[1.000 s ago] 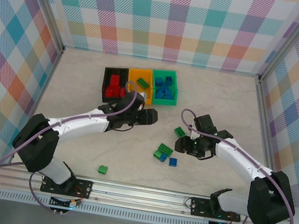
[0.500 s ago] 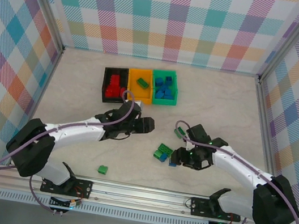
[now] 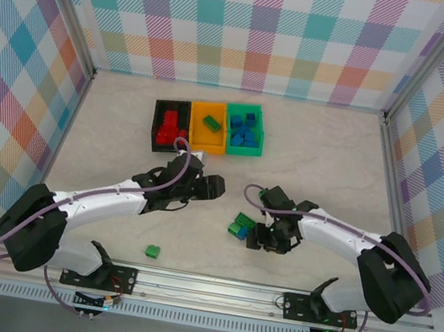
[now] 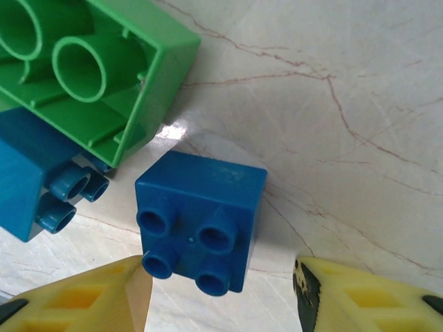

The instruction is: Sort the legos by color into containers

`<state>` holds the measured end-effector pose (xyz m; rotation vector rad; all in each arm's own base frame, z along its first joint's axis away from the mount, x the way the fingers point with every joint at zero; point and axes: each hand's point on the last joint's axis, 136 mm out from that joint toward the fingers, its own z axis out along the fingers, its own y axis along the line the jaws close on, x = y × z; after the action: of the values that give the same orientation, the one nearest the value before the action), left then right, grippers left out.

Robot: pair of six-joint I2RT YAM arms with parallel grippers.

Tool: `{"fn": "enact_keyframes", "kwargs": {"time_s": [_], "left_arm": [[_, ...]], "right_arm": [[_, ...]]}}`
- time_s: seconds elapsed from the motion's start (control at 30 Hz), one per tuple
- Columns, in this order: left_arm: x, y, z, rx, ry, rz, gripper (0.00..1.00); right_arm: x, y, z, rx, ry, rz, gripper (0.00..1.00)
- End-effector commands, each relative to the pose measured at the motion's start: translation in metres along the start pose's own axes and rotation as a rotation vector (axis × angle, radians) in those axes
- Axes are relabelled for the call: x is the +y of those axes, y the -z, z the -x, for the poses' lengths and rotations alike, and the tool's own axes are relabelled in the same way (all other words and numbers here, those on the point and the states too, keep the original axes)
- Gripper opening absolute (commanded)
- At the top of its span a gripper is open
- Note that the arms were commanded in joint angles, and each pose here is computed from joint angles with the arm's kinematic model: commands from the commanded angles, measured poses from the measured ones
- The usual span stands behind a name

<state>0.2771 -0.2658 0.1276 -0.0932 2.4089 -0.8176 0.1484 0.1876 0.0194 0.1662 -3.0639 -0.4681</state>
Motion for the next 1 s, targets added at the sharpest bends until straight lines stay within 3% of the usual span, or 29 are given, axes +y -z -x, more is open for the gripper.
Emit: {"fn": "enact_keyframes", "kwargs": {"time_s": [0.0,0.27,0.6,0.77,0.9,0.97], "left_arm": [[-0.001,0.008,0.002,-0.028,0.008,-0.005,0.68],[0.004,0.020,0.003,-0.047,0.000,0.016,0.68],[0.014,0.030,0.000,-0.062,0.009,0.043,0.68],[0.019,0.035,0.001,-0.076,0.011,0.060,0.68],[0.020,0.036,0.001,-0.077,0.009,0.063,0.68],[0.021,0.036,0.001,-0.076,0.008,0.067,0.68]], "right_arm": [[0.009,0.002,0.019,-0.060,0.009,-0.010,0.57],[0.007,-0.001,0.026,-0.071,0.016,-0.039,0.35],[0.014,0.024,0.042,-0.141,0.066,-0.063,0.31],[0.017,0.031,0.045,-0.158,0.077,-0.059,0.31],[0.010,0.028,0.045,-0.145,0.083,-0.105,0.50],[0.004,0.024,0.045,-0.127,0.078,-0.139,0.55]]}}
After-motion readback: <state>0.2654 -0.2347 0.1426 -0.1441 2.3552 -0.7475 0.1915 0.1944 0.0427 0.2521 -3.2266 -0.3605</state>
